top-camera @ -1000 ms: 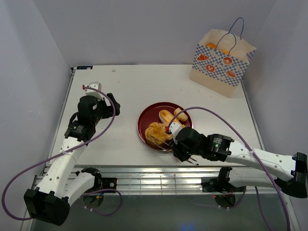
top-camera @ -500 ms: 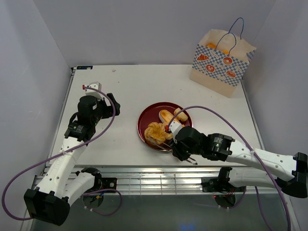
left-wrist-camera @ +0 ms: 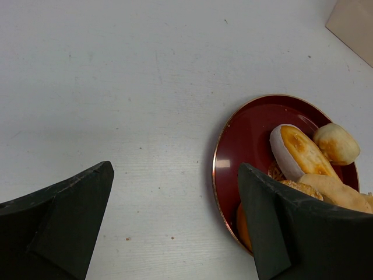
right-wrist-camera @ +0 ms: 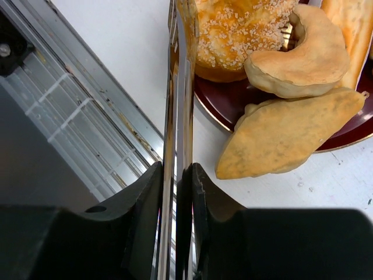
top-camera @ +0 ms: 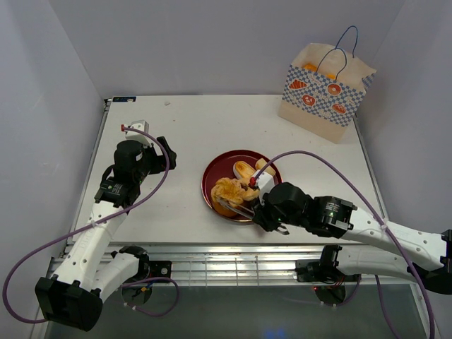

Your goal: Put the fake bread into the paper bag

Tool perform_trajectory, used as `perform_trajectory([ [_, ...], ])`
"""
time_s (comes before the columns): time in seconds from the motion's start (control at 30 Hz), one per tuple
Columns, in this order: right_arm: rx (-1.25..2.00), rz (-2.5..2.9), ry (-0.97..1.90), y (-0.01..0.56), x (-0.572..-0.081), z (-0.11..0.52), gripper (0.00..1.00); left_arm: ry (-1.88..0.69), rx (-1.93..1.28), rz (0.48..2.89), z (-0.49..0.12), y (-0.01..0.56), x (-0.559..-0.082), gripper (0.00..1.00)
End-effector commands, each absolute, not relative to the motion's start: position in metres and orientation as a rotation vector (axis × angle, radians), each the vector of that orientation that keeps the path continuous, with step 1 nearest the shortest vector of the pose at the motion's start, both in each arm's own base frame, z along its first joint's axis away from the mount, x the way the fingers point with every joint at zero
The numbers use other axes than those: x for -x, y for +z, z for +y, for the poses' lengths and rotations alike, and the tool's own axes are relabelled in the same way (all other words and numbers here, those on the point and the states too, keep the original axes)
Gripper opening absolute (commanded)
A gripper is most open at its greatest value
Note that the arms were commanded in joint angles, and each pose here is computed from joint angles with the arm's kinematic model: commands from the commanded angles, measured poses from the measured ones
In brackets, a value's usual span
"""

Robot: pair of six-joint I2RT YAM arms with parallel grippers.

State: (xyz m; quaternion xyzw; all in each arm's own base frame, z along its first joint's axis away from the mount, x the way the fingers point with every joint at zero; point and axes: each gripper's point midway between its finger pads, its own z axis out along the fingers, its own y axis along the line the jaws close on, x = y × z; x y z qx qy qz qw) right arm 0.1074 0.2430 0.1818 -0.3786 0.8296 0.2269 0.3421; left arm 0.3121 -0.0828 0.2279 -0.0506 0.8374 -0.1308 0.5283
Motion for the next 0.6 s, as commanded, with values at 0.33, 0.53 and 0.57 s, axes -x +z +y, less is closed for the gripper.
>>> perform_trajectory([
  [0.33,0.726,1.794,0.833,0.291,-0.136,0.289,0.08,-0.306,0.132,1.959,-0.081,0.243,-0.314,0.98],
  [0.53,0.728,1.752,0.917,0.308,-0.13,0.301,0.08,-0.296,0.137,1.953,-0.079,0.244,-0.314,0.98],
  [0.57,0.712,1.745,0.915,0.311,-0.132,0.299,0.08,-0.295,0.138,1.954,-0.078,0.244,-0.314,0.98],
])
